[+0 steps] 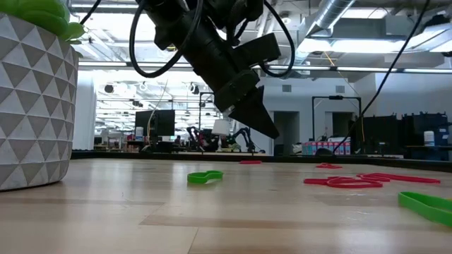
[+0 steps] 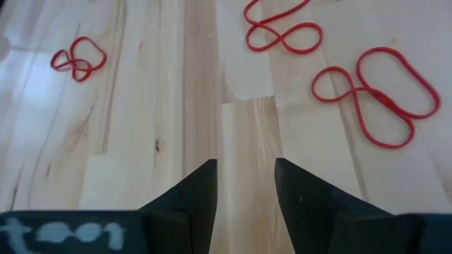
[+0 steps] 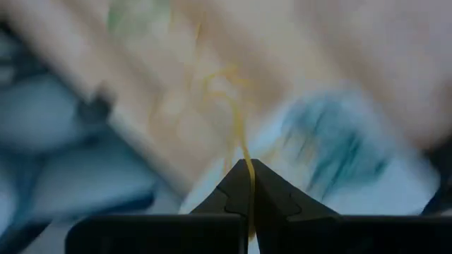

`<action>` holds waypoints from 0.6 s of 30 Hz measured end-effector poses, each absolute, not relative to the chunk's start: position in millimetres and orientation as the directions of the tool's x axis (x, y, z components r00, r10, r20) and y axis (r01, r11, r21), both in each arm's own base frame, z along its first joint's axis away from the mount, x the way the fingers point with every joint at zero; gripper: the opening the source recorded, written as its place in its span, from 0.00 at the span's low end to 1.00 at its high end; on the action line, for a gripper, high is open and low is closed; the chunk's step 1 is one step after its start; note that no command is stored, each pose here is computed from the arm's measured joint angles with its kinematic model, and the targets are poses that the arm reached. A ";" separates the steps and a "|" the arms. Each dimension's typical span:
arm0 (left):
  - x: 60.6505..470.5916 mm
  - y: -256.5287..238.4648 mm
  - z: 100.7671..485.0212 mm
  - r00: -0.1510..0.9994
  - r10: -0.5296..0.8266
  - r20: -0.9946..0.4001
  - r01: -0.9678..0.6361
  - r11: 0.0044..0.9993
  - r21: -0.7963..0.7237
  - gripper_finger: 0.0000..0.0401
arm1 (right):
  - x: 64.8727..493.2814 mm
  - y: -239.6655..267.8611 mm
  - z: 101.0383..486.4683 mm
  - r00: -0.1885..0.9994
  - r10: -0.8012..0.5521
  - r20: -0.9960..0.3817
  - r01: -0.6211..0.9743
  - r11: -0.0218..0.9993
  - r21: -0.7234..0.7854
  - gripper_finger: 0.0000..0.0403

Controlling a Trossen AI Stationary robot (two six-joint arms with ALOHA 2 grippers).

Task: Pick and place items into bin
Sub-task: Put the yellow rubber band into the white bin

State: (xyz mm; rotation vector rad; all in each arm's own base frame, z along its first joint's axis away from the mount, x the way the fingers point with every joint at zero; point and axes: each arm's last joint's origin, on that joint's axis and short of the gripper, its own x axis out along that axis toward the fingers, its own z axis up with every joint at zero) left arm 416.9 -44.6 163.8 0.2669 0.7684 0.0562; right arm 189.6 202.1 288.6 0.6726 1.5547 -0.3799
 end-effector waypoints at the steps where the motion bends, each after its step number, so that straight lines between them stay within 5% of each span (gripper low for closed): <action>1: 416.9 -44.7 163.7 0.719 0.144 -0.680 0.049 0.965 0.256 0.33 | 184.0 209.8 289.5 -0.014 0.232 -0.973 0.620 0.765 0.174 0.00; 12: 416.8 -44.7 163.7 0.719 0.143 -0.680 0.049 0.966 0.255 0.33 | 118.5 249.2 271.0 -0.163 0.050 -0.985 0.650 0.757 -0.069 0.00; 18: 416.9 -44.9 163.8 0.720 0.142 -0.679 0.038 0.969 0.243 0.33 | 103.5 262.4 259.7 -0.144 -0.027 -0.989 0.669 0.734 -0.117 0.00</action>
